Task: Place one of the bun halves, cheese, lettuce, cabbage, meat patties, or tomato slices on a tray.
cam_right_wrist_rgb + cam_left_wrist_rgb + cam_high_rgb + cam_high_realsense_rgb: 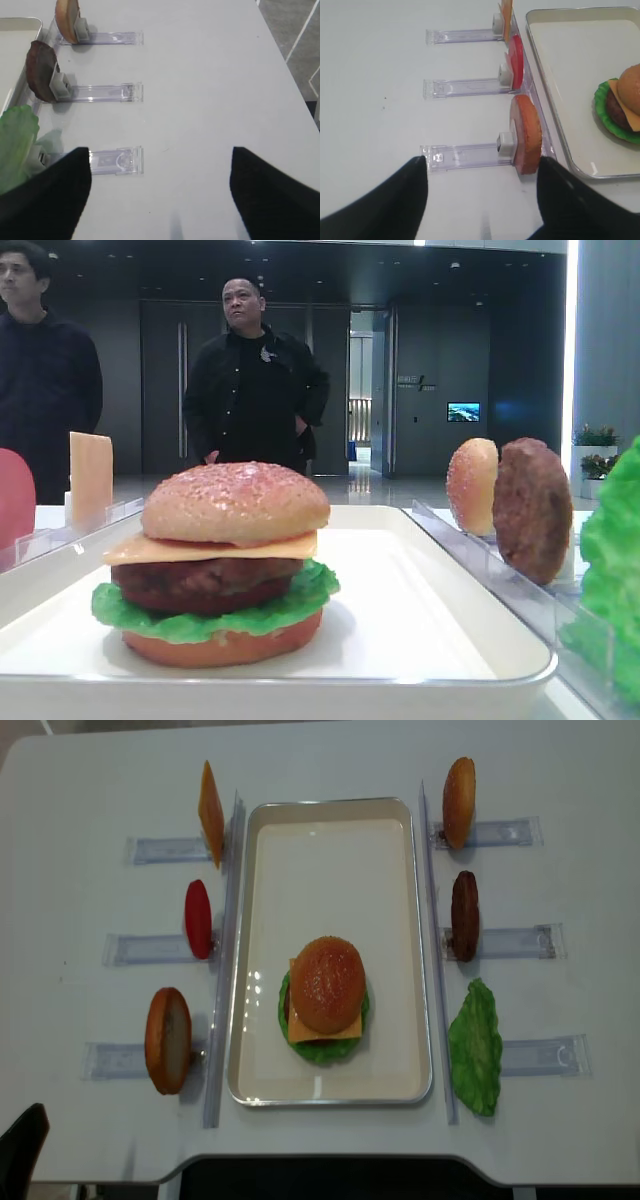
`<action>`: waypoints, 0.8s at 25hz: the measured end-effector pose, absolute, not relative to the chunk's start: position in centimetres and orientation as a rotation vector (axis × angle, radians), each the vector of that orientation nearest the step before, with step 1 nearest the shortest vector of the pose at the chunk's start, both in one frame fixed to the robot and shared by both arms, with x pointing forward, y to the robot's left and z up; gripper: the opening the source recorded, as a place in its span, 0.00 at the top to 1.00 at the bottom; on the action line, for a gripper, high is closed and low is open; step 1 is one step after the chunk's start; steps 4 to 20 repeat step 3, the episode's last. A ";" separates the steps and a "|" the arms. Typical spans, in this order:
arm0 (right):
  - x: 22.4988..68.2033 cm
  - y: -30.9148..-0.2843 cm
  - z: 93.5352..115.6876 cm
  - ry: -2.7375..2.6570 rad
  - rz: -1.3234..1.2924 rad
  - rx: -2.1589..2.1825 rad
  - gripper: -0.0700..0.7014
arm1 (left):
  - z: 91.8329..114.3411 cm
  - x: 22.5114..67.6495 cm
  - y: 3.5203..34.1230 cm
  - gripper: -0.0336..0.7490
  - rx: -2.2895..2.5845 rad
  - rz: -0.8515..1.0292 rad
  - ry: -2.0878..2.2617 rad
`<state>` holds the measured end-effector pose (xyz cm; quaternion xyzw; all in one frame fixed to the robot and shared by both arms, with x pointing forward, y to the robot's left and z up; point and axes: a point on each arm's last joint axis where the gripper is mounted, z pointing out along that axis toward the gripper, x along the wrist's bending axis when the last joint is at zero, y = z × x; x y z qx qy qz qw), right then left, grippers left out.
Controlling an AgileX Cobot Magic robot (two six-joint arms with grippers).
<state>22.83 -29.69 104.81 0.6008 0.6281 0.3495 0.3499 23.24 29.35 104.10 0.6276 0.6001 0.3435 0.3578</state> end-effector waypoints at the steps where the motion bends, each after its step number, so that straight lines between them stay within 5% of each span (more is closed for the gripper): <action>1: 22.8 -29.7 104.8 1.627 0.906 1.556 0.21 | 104.1 23.2 29.4 0.30 1.619 0.887 1.549; 20: 22.8 -29.7 104.8 1.625 0.907 1.555 0.21 | 104.1 23.2 29.4 0.30 1.619 0.886 1.549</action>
